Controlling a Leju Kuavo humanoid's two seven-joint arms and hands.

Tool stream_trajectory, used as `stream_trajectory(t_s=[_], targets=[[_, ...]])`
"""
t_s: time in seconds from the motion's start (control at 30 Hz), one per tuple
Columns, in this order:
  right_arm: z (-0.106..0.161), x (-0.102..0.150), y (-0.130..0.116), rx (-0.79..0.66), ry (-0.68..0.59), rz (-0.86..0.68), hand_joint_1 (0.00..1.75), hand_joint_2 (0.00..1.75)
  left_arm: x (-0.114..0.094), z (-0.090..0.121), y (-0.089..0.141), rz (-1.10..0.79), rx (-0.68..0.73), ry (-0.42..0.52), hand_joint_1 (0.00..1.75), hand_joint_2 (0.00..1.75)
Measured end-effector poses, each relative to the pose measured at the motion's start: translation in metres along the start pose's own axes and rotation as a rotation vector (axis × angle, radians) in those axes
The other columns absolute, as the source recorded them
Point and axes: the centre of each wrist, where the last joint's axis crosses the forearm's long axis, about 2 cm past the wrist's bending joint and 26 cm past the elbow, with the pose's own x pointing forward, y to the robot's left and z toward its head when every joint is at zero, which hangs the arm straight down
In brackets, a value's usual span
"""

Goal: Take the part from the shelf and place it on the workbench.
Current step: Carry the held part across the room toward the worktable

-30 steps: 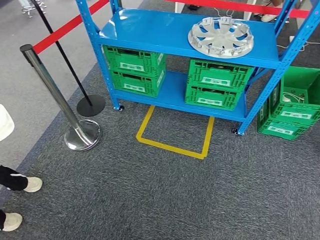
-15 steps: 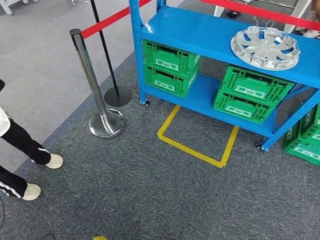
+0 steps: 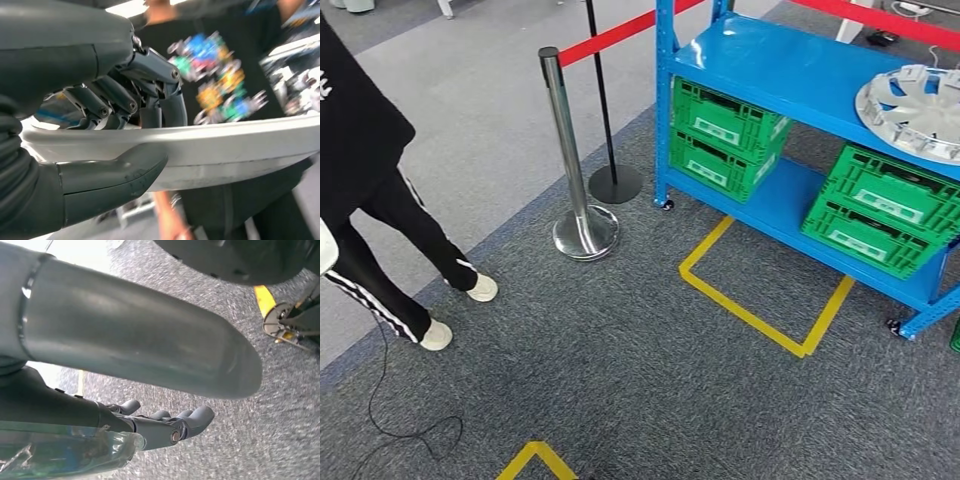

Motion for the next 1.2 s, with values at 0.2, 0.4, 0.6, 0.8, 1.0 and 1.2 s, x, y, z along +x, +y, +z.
stream_trajectory(t_s=[0.2, 0.4, 0.6, 0.8, 1.0, 1.2], targets=[[0.000, 0.002, -0.002, -0.006, -0.005, -0.007, 0.00, 0.00, -0.008, -0.005, 0.014, 0.056, -0.010, 0.000, 1.75, 1.75], [0.000, 0.000, 0.000, -0.004, -0.001, -0.014, 0.00, 0.00, -0.014, -0.013, 0.031, 0.089, 0.004, -0.008, 1.75, 1.75], [0.000, -0.002, 0.001, -0.004, 0.002, -0.017, 0.00, 0.00, -0.017, -0.014, 0.036, 0.099, 0.005, -0.011, 1.75, 1.75], [0.000, -0.001, 0.001, -0.005, 0.001, -0.019, 0.00, 0.00, -0.021, -0.016, 0.043, 0.098, 0.017, -0.008, 1.75, 1.75], [0.000, -0.003, 0.001, -0.006, 0.004, -0.021, 0.00, 0.00, -0.013, -0.016, 0.034, 0.124, 0.001, -0.018, 1.75, 1.75], [0.000, 0.000, 0.000, -0.010, -0.003, -0.025, 0.00, 0.00, -0.010, -0.016, 0.033, 0.127, -0.003, -0.028, 1.75, 1.75]])
